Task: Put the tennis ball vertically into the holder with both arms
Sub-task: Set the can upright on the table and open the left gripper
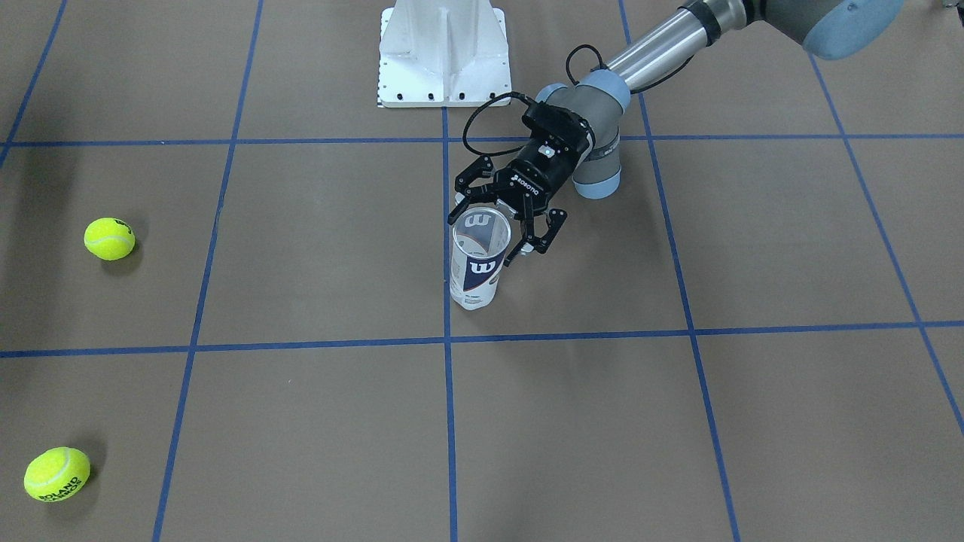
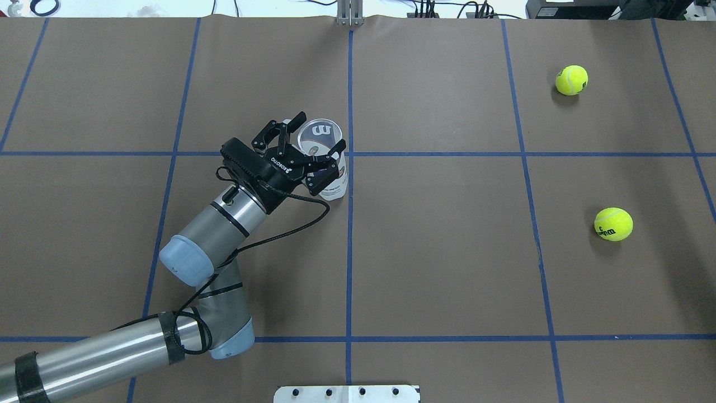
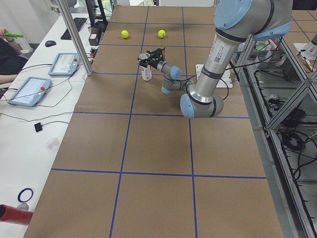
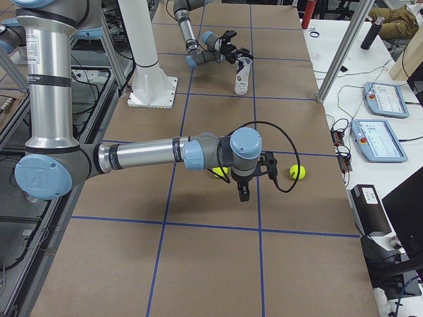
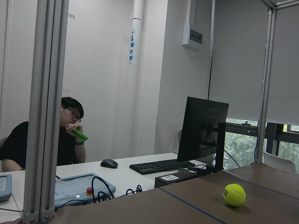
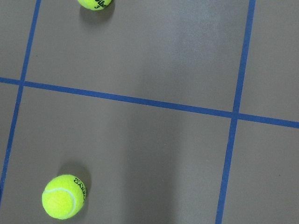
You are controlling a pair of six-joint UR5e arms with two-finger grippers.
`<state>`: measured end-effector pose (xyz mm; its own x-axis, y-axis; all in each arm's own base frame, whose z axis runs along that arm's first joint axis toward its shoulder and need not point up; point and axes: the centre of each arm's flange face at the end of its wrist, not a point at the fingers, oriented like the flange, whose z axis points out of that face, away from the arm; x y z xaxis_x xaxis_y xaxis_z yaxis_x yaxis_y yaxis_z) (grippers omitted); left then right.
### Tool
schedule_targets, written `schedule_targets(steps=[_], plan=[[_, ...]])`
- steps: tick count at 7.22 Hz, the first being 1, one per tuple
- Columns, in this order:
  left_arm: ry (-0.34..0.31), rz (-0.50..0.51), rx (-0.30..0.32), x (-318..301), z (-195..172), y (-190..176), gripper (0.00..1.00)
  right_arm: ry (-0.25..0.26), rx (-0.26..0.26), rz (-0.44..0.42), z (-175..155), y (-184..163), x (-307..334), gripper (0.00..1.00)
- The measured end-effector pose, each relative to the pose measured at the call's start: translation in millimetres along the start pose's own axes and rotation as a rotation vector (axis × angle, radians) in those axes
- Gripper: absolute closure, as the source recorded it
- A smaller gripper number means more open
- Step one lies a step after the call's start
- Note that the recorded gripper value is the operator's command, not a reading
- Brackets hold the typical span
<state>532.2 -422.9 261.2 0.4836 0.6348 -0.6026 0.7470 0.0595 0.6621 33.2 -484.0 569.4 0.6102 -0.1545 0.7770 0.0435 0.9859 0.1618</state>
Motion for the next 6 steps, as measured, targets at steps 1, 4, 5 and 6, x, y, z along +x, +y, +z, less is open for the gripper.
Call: schedule_targets(steps=[1, 4, 5, 6], plan=[[0.006, -0.009, 0.012, 3, 0, -7, 0.0, 0.0, 0.0, 0.0, 0, 0, 0, 0.01], [0.028, -0.043, 0.076, 22, 2, -68, 0.0, -0.001, 0.008, -0.017, -3, -7, -6, 0.01], [0.019, -0.027, 0.062, 24, -4, -91, 0.0, -0.004, 0.018, -0.067, -5, -31, -28, 0.01], [-0.001, 0.004, 0.018, 21, -18, -108, 0.0, -0.011, 0.014, -0.141, 1, -59, -65, 0.01]])
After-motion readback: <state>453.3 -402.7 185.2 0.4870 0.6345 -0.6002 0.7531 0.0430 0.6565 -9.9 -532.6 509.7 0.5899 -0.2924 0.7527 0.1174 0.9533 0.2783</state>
